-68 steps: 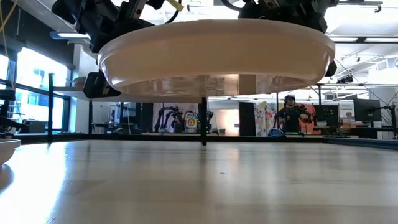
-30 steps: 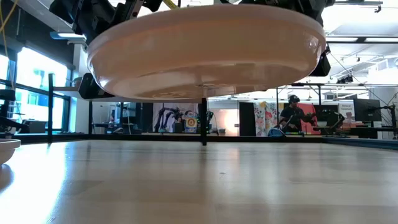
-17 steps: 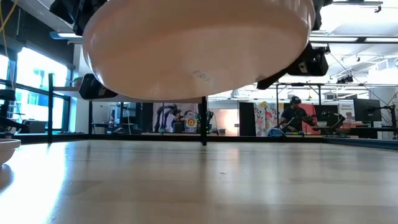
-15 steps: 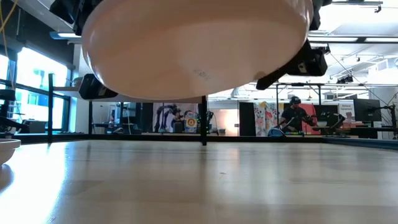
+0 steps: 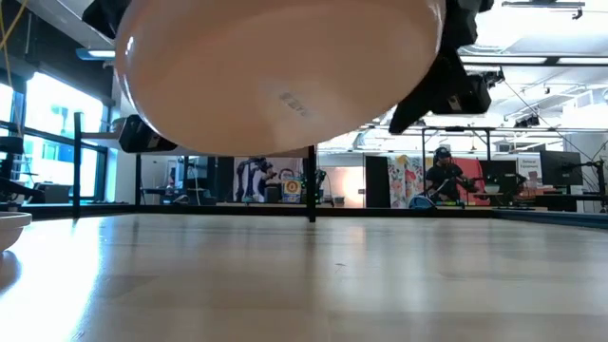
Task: Place and stack plates onto a shelf
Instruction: Stack the light orange plate on top of the blue plate on the shelf
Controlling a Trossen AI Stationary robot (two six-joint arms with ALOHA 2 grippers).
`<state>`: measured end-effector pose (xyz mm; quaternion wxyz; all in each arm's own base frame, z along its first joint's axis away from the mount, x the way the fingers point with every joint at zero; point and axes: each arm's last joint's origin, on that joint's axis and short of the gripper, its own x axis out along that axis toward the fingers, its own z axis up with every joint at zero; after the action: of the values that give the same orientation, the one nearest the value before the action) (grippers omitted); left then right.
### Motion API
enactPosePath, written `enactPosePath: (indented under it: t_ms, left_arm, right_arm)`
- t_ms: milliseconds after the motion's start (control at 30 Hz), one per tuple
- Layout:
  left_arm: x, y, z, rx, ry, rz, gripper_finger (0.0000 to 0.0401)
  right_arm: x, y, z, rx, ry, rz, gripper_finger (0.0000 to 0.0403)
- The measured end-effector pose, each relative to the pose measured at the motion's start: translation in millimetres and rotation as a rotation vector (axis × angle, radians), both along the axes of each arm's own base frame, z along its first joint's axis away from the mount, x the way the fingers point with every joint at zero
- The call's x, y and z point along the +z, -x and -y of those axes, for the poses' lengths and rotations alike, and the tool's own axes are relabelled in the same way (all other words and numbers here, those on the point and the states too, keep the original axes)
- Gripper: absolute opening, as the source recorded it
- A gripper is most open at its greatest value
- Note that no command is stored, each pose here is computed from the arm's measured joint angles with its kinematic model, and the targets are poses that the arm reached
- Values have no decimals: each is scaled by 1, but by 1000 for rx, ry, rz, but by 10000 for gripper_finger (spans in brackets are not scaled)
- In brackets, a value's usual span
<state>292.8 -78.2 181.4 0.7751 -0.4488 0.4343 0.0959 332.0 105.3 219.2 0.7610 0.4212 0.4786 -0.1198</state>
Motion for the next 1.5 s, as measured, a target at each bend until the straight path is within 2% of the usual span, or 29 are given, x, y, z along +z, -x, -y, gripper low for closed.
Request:
enactPosePath:
  t_ms: [333, 533, 1000, 1500]
  left_arm:
    - [16, 15, -14, 15, -29, -43, 0]
    - [29, 28, -27, 34, -51, -62, 0]
    - [70, 71, -56, 110, -68, -42, 1]
    - [108, 114, -84, 281, -63, 114, 1]
  right_arm:
    - [32, 17, 14, -39, 105, 78, 142]
    - [42, 28, 19, -49, 173, 72, 142]
    - [37, 45, 26, -68, 291, -79, 142]
    - [36, 44, 36, 28, 376, -93, 142]
